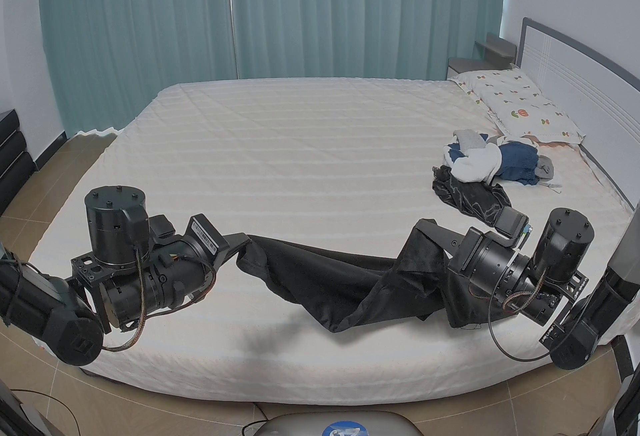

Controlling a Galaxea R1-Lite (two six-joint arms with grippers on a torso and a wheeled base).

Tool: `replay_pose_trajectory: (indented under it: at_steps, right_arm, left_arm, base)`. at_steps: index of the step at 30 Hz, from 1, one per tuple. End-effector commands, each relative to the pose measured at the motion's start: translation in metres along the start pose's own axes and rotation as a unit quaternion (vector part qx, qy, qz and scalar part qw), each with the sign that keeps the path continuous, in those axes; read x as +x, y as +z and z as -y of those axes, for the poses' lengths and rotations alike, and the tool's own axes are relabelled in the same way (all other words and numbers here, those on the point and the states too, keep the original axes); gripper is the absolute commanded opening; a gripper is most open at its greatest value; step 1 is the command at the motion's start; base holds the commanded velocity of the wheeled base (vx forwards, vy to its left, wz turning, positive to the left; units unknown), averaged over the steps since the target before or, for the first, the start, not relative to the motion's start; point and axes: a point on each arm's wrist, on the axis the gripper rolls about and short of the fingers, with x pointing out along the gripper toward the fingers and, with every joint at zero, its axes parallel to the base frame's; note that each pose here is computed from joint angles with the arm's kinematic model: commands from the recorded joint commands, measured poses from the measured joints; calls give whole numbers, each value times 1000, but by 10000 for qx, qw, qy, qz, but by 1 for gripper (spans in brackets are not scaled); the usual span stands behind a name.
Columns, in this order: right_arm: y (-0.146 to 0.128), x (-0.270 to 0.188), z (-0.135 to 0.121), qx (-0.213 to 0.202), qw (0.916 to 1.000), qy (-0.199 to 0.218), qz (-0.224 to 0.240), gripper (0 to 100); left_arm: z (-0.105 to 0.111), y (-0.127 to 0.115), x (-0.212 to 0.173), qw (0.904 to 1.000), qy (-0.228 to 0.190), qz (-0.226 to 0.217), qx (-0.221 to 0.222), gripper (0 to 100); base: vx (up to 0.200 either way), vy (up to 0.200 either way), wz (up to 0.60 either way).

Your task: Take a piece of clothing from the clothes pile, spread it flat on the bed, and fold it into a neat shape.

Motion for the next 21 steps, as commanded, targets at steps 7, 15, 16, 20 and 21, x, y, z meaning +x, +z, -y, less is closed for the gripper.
replay_pose_trajectory:
  at_steps: [7,15,16,20,21]
  right_arm:
    - [-3,-1,2,-29,10000,-5,-69,0]
    - [-8,-29,-3,38,9996,-136,-246,0]
    - [-8,-34,-5,42,9995,-133,-278,0]
    - [-5,-52,-14,37,9997,-44,-244,0]
    - [-3,-62,-19,12,9998,2,-203,0]
  left_arm:
    - [-1,2,-1,10000,21,37,-2,0]
    - [1,-3,-11,10000,4,-53,35,0]
    - [0,-6,-15,9999,53,-111,38,0]
    - [6,-10,-29,9998,13,-197,69,0]
    - [10,-12,-38,9996,-9,-260,88,0]
  base:
    - [0,0,0]
    - [-125,0,0]
    - [-200,0,0]
    - [-200,0,0]
    - [-200,0,0]
